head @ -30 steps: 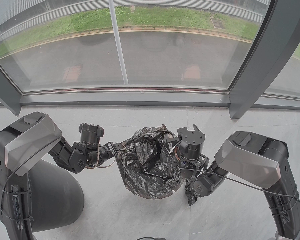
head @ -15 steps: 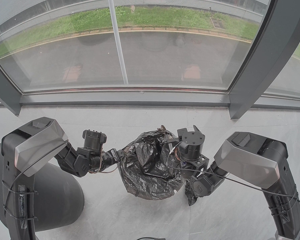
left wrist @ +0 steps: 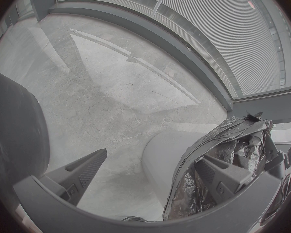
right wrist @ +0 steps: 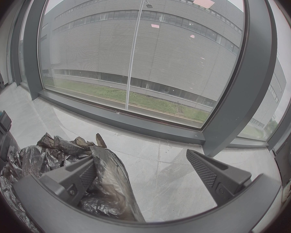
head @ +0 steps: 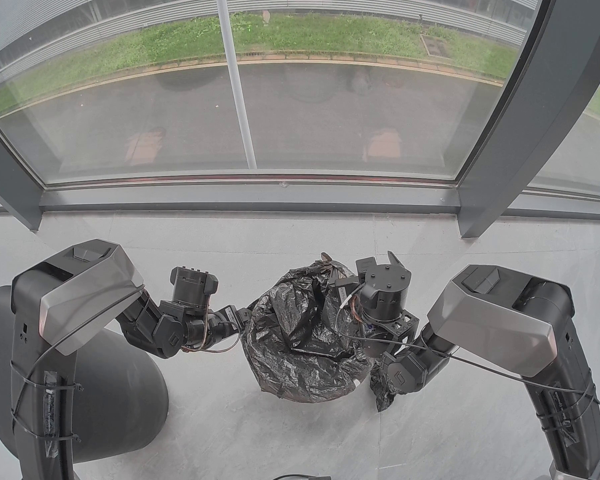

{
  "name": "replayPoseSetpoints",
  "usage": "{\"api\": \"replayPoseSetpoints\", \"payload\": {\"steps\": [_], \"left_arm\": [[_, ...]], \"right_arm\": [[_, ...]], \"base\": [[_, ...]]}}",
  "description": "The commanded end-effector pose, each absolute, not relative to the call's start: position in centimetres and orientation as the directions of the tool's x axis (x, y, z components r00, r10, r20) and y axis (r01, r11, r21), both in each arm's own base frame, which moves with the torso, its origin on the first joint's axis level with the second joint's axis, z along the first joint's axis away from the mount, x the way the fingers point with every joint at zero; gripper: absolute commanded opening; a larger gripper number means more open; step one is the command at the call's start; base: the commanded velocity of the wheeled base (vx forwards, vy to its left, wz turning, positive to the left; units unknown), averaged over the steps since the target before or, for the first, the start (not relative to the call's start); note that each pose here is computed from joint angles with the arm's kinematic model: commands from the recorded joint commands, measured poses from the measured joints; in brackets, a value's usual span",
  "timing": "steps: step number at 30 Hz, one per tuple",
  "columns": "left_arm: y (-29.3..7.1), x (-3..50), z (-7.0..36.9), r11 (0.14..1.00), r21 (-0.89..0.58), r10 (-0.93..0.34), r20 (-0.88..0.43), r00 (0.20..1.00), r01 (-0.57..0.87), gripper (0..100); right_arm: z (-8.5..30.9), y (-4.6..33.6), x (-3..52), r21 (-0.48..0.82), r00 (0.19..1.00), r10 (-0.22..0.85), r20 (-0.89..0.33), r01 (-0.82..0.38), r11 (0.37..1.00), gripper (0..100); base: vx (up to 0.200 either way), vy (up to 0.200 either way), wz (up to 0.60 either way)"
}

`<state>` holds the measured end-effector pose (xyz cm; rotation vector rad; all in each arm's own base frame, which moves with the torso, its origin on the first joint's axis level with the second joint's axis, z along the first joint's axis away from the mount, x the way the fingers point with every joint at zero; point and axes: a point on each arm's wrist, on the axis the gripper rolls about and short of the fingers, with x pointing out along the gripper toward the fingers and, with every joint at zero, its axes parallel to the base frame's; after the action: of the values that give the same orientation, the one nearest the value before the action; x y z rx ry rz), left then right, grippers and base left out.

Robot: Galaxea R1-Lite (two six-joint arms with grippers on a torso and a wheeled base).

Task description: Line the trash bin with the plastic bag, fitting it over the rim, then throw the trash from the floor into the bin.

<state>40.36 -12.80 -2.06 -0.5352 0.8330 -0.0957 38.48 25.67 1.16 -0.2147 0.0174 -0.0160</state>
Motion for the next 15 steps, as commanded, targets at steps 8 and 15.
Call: {"api": "replayPoseSetpoints", "payload": {"steps": [8, 15], "left_arm": [[-12.8, 39.8, -0.7, 0.859, -0.497, -0.285, -0.662, 0.693, -0.122, 100], [-12.8, 37.2, 3.9, 0.848, -0.525, -0.320, -0.614, 0.722, -0.070, 100]], "right_arm": [[2.0, 25.4, 38.5, -0.204, 1.000, -0.023, -0.006, 0.021, 0.979, 100], [3.4, 24.1, 39.0, -0.199, 0.999, -0.054, 0.001, 0.053, 0.979, 100]], "base": [[0.000, 0.000, 0.00], [0.000, 0.000, 0.00]]}}
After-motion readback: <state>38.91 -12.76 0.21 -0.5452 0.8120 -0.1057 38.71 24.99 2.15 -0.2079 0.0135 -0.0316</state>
